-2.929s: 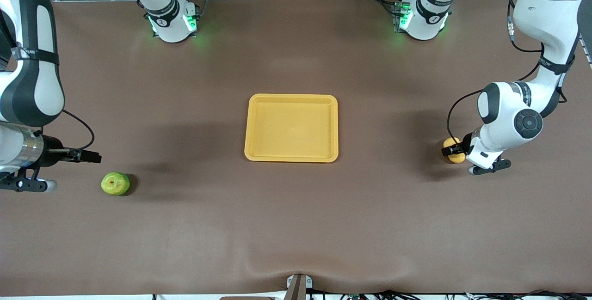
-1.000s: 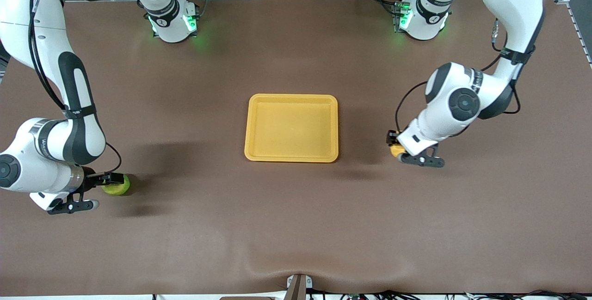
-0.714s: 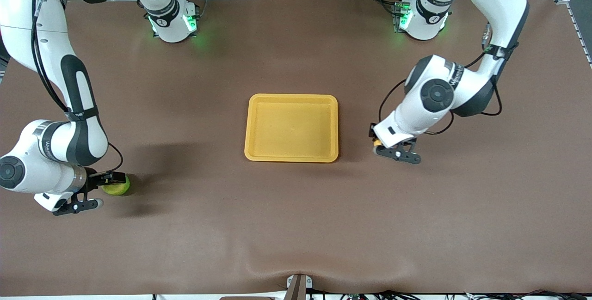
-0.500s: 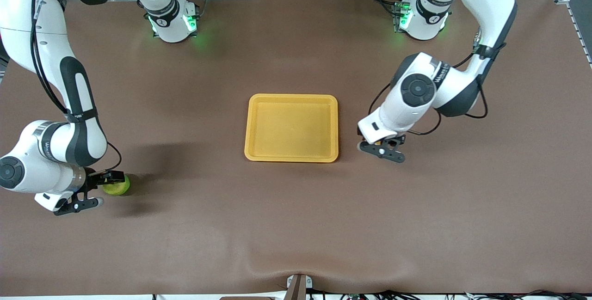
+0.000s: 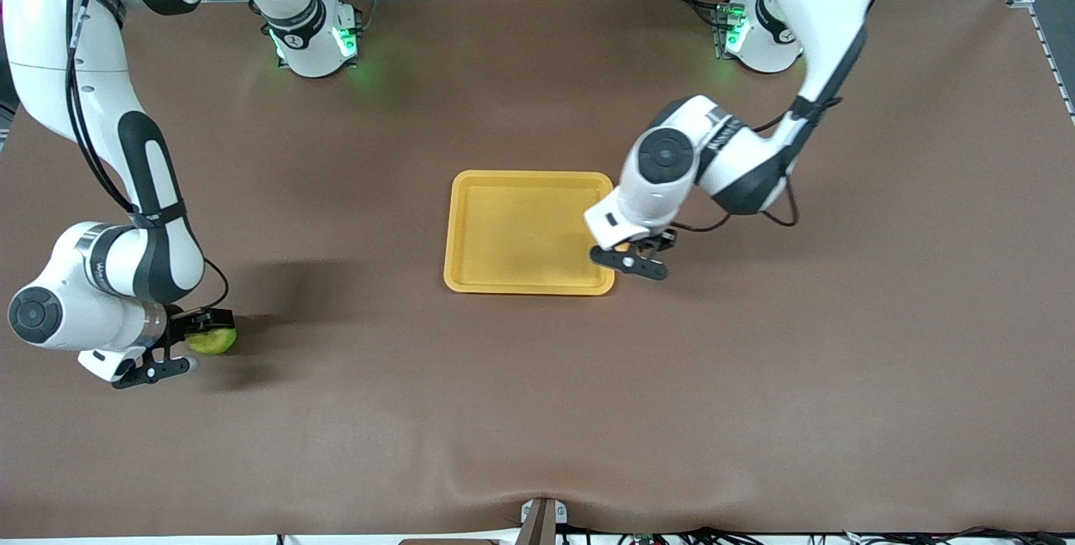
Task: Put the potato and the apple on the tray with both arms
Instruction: 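Carry the potato to the tray with the left gripper, then lower the potato onto the tray and open the left gripper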
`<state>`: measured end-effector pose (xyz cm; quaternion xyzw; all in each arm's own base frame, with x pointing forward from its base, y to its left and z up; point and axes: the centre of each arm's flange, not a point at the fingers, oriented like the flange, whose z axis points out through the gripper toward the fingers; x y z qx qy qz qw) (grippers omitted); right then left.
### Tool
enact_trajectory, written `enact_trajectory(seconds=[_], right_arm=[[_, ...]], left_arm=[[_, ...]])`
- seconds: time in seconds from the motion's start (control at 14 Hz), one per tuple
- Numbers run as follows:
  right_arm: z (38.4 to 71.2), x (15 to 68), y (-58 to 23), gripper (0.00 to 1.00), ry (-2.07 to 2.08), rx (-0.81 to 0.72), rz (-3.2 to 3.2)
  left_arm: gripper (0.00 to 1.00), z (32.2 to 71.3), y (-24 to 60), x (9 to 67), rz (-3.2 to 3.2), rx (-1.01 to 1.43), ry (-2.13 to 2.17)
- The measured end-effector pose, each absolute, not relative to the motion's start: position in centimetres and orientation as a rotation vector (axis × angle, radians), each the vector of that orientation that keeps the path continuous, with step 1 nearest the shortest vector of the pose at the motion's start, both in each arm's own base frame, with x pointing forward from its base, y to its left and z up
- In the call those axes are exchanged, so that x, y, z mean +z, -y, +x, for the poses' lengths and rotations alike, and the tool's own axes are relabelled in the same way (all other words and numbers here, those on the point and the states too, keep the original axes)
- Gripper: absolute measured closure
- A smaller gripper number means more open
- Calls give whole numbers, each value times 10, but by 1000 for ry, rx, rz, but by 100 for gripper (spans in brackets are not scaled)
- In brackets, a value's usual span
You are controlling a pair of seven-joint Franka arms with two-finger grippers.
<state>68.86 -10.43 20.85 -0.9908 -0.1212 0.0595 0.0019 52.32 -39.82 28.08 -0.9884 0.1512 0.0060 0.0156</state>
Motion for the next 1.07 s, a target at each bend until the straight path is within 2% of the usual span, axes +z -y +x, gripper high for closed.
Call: enact_trajectory(seconds=[0.21, 0.29, 0.64, 1.07], right_arm=[[683, 198, 104, 5, 423, 175, -3106], [684, 199, 105, 14, 431, 172, -3105], [687, 205, 101, 14, 449, 180, -3094], [708, 270, 91, 14, 468, 260, -3056]], left_arm=[[45, 510, 428, 258, -3057, 25, -432], [45, 508, 434, 252, -3056, 27, -420], [45, 501, 455, 241, -3054, 17, -328], [45, 492, 461, 219, -3026, 22, -217]])
